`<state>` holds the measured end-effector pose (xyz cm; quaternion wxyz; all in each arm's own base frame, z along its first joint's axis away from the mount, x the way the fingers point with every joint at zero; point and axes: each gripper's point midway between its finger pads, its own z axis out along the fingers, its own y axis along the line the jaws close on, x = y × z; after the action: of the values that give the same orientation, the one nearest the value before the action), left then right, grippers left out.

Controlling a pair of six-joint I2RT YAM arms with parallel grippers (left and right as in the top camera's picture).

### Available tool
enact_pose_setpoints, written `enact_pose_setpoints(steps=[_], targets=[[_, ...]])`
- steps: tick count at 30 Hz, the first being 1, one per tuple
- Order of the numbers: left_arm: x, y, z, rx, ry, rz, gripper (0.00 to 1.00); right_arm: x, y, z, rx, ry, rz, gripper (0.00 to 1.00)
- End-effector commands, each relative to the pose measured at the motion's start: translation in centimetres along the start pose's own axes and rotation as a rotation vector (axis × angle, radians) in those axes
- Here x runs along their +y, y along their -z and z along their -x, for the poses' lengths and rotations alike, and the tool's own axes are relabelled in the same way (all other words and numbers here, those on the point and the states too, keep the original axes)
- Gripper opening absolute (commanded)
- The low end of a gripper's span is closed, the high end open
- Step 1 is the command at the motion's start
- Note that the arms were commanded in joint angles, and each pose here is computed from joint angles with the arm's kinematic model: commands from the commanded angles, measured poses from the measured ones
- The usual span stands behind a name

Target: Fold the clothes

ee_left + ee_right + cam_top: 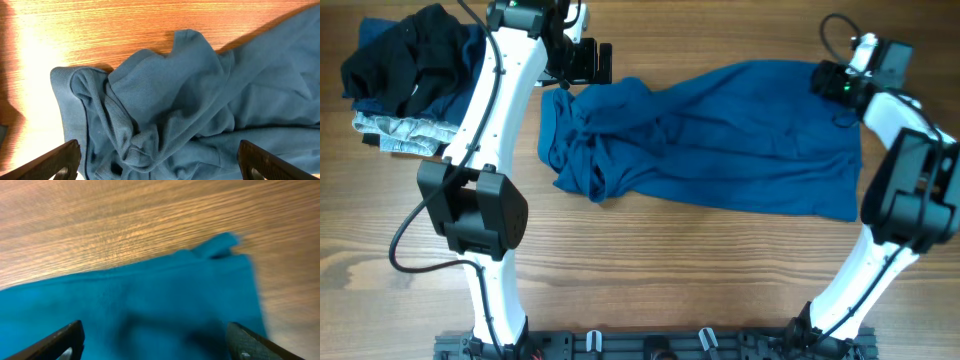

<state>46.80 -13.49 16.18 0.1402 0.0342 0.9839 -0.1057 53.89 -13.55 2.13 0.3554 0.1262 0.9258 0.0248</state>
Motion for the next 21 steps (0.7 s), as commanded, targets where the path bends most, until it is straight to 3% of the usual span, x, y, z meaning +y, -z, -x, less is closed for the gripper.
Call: enact_pose_setpoints(steps=[1,11,15,21], targets=[[-0.3,1.5,0.7,-0.038,0.003,-0.014,1.00,0.0,-2.8,-1.4,0.006,0.038,-0.064,0.89],[-0.3,1.4,0.4,-0.028,0.005,-0.012,1.00,-2.1,-3.2,1.7,-0.147,0.041,-0.199,0.89],[-0.1,1.4,0.2,-0.019,0.006,-0.002,1.00,-2.4,-3.8,1.3,-0.148,0.036,-0.209,0.77],[0.1,1.4,0.0,-0.012,0.007,0.006,1.00,-2.6,-5.6,-1.1,-0.098,0.035,-0.202,0.70]])
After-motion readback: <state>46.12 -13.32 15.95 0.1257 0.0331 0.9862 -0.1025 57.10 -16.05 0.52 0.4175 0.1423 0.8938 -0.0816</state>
